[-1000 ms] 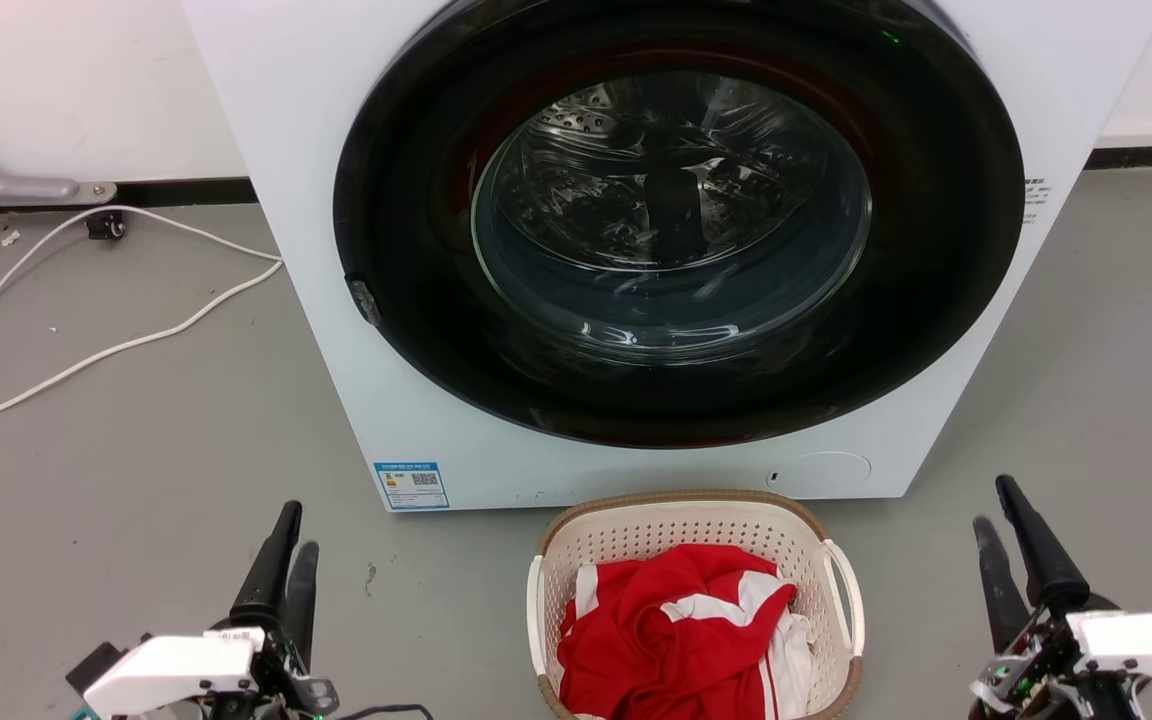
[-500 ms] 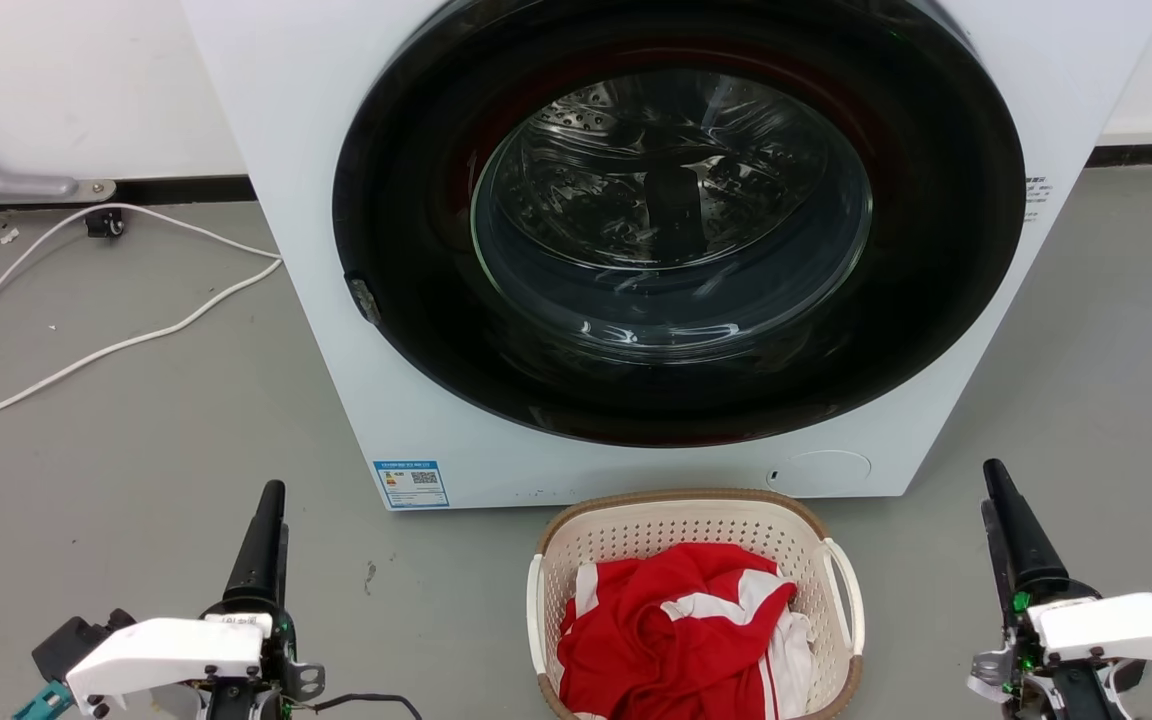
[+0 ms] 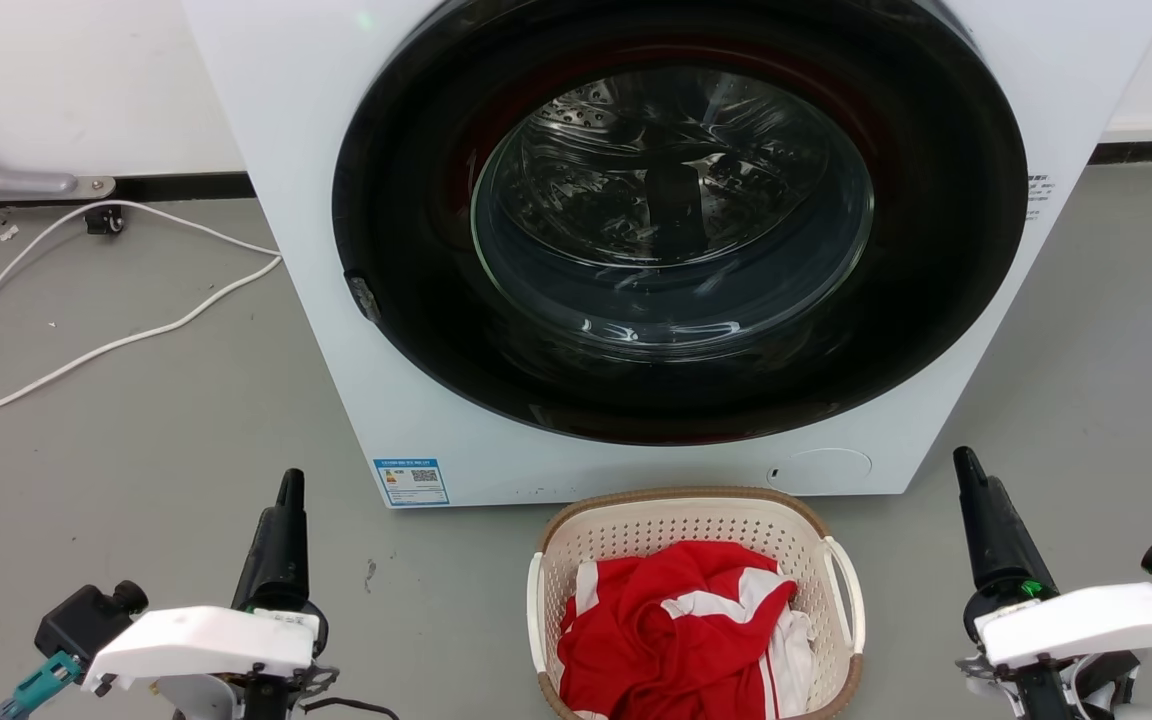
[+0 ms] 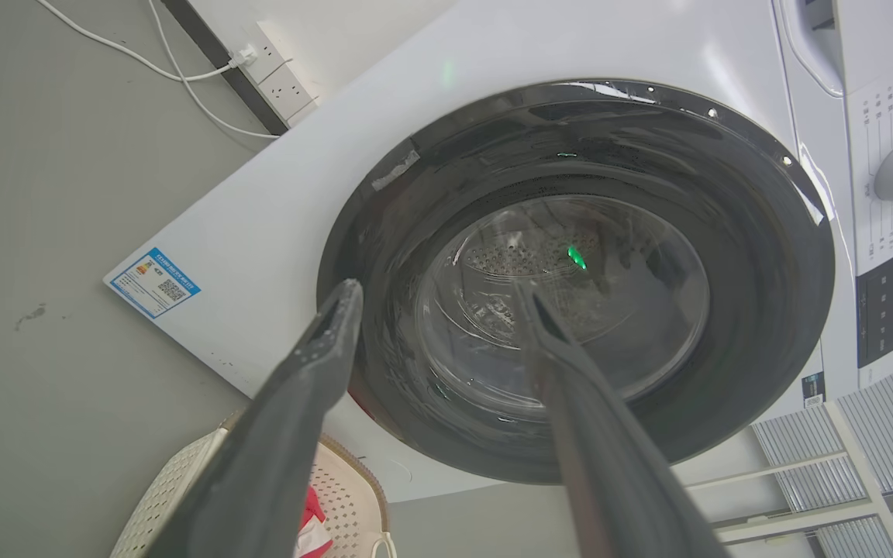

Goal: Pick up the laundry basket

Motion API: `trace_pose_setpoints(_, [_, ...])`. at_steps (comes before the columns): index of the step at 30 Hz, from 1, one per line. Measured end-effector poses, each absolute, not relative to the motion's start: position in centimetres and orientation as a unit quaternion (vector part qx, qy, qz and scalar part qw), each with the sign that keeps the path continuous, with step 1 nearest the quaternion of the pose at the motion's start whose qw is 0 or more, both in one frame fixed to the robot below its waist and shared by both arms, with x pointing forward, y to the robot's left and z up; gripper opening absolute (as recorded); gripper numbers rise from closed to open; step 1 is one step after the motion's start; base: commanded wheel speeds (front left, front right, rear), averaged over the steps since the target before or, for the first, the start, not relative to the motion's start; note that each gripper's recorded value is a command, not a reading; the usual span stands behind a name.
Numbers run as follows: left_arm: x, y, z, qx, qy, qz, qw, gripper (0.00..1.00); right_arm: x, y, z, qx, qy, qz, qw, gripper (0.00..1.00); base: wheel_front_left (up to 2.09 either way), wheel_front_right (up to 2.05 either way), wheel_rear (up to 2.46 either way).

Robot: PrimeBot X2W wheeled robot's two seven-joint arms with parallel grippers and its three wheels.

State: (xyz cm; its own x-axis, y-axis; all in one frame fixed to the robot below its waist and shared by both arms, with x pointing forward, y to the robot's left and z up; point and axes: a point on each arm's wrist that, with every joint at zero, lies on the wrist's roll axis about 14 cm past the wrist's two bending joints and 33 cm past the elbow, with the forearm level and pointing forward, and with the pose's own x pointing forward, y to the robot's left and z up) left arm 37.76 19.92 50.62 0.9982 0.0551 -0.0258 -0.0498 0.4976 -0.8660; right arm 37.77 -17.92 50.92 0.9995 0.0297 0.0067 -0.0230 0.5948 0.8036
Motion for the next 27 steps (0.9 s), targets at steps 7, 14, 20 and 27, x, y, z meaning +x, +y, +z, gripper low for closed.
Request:
trace_pose_setpoints(7, [37.6,19.4,50.9,-0.447,-0.005,0.026,0.894,1.00,37.5,-17.6,51.0,0.393,0.000,0.021,0.919,1.00,0.00,0.00,0.00])
trace_pose_setpoints(14, [37.5,19.3,50.9,-0.398,-0.007,0.028,0.917,1.00,37.4,-17.3,51.5,0.344,-0.011,0.027,0.939,1.00,0.00,0.00,0.00])
trace_pose_setpoints(20, [37.3,19.2,51.0,-0.361,-0.011,0.028,0.932,1.00,37.4,-17.0,51.9,0.303,-0.018,0.034,0.952,1.00,0.00,0.00,0.00])
trace_pose_setpoints(27, [37.1,19.0,51.1,-0.318,-0.016,0.025,0.948,1.00,37.2,-16.8,52.1,0.259,-0.026,0.038,0.965,1.00,0.00,0.00,0.00])
